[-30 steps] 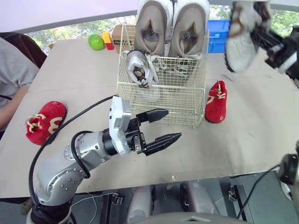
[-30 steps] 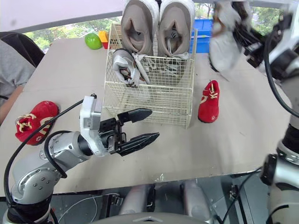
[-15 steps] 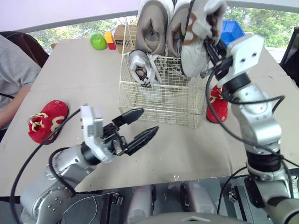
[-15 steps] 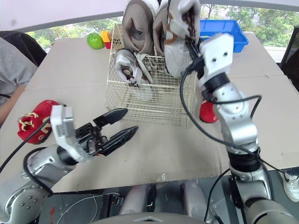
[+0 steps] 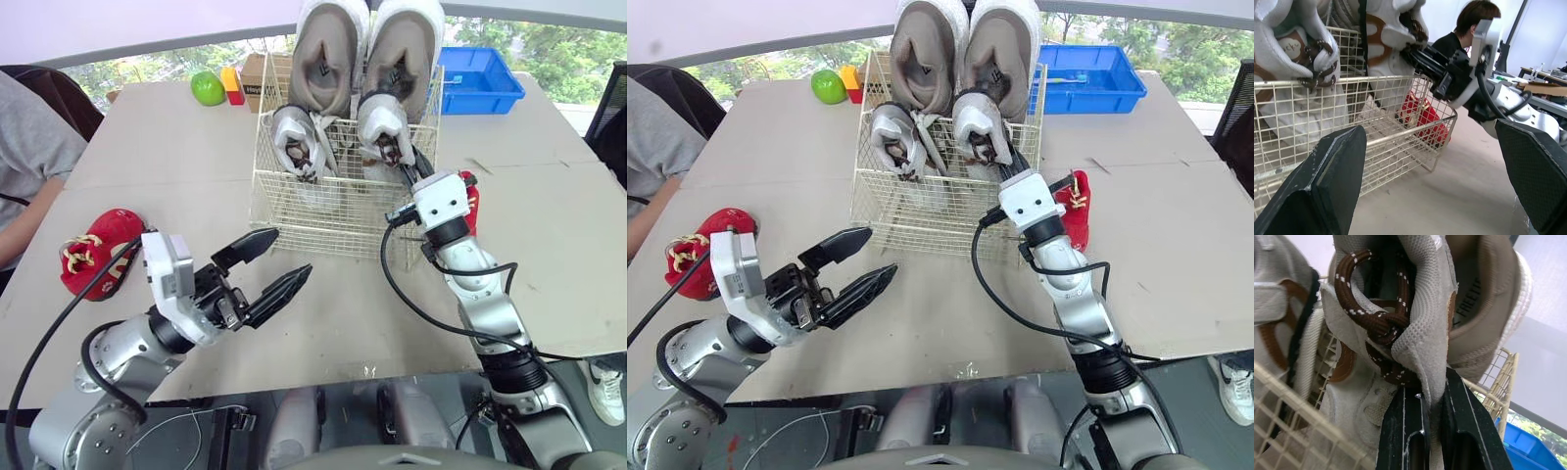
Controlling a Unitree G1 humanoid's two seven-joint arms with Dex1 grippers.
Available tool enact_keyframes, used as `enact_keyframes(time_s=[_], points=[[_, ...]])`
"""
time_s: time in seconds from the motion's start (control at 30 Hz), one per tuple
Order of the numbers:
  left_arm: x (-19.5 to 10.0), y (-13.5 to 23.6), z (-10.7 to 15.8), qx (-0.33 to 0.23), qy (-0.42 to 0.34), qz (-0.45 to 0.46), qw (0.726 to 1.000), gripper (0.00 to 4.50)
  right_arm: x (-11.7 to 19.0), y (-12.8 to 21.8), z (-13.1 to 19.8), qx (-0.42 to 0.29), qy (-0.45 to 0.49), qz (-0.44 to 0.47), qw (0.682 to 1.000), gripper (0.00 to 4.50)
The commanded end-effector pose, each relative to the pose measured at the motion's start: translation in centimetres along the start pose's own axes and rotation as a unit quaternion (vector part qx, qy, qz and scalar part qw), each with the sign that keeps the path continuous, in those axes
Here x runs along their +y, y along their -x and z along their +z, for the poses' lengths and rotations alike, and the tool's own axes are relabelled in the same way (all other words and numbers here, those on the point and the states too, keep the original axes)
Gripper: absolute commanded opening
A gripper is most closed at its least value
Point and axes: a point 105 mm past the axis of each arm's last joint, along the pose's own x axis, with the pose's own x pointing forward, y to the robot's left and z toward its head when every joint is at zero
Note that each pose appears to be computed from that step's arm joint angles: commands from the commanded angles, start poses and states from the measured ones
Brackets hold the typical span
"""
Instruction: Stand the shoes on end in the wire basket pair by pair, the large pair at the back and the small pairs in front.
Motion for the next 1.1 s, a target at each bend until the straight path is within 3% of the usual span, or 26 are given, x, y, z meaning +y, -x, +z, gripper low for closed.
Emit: enact_keyframes(time_s=[0.03,0.17,0.33,0.5,0.57,0.77,0.9,1.1], points=[[-0.3,-0.2,0.5,-0.007,-0.012,-0.005,1.000,4.50,0.7,0.8,-1.7,0.047,-0.038,0.016,0.998,0.02],[-0.3,-0.2,0.3,-0.005,-0.011,-0.005,1.000,4.50,0.8,1.4,-1.9,0.065,-0.098,0.025,0.993,0.02],[-0.2,0.1,0.1,-0.002,-0.010,-0.002,1.000,4.50,1.2,3.2,-2.1,0.096,-0.132,0.093,0.982,2.57],[0.3,0.5,-0.1,-0.004,-0.008,0.010,1.000,4.50,1.1,5.0,-2.1,0.118,-0.123,0.166,0.971,4.48],[0.5,0.8,-0.3,-0.002,-0.007,0.020,1.000,4.50,1.1,5.4,-1.0,0.098,-0.167,0.208,0.959,4.48],[0.6,0.9,-0.6,-0.001,-0.009,0.026,1.000,4.50,0.0,3.0,2.4,0.070,-0.123,0.267,0.953,4.48],[0.6,0.8,-0.7,-0.001,-0.012,0.028,1.000,4.50,0.8,0.8,3.2,0.109,-0.041,0.298,0.947,4.48],[0.0,1.0,-0.9,-0.001,-0.009,0.030,0.999,4.50,0.4,-3.3,3.3,0.163,-0.090,0.255,0.949,4.48]])
